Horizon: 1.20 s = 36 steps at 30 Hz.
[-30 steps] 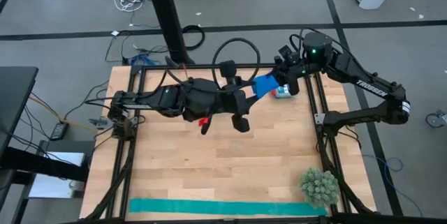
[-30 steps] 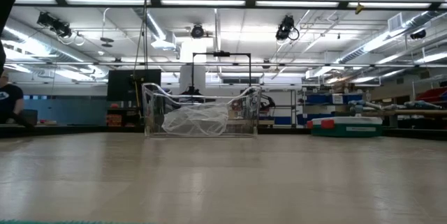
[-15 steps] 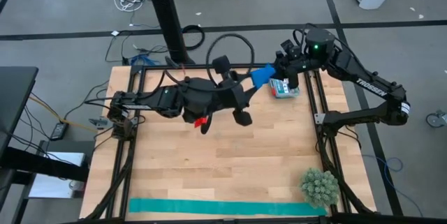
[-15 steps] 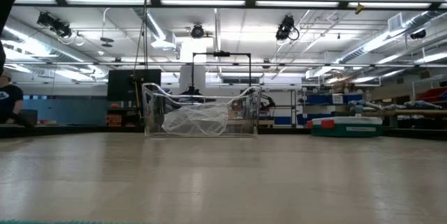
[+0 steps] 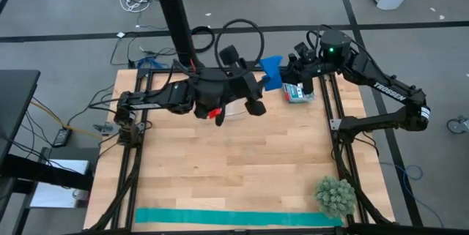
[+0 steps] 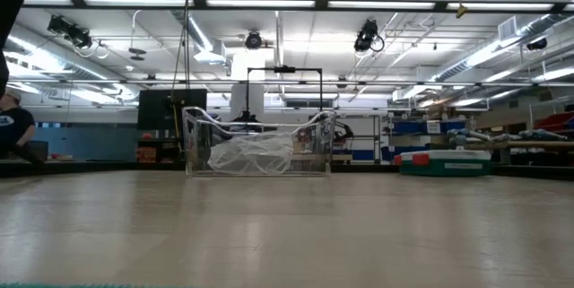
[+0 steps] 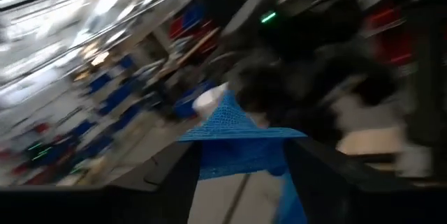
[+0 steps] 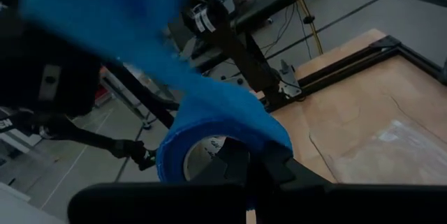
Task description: Roll bandage
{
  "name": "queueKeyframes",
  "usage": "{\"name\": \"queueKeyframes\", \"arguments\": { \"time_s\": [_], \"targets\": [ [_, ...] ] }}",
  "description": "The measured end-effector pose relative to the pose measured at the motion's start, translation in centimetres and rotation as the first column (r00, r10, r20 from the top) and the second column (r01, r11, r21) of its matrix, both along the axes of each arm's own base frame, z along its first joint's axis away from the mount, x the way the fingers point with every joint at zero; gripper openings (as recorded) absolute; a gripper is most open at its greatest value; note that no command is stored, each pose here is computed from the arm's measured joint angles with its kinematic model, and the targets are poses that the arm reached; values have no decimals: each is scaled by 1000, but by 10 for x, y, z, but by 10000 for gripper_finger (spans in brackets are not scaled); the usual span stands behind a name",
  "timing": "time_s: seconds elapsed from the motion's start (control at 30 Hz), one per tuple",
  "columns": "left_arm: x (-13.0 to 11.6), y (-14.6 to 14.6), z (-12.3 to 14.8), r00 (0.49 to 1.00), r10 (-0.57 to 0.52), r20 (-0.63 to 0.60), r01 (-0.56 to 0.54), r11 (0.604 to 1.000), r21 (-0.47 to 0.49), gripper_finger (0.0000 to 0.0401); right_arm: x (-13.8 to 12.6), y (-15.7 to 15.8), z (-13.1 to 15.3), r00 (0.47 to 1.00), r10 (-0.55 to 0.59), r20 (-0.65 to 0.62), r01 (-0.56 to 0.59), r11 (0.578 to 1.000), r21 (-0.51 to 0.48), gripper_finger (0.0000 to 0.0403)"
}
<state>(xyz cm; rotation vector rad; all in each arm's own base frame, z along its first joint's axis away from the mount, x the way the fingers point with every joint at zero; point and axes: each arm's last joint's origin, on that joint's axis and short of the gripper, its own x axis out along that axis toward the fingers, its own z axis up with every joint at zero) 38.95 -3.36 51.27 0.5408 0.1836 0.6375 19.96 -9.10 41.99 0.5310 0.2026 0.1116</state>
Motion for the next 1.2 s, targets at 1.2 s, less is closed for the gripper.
{"name": "queueKeyframes", "arguments": {
  "time_s": [1.2],
  "targets": [
    [-56,13,-5,998,-64,22,65,801,-595,193,-7,-10,3,999,-28,17,29,999,-31,0]
  ]
}}
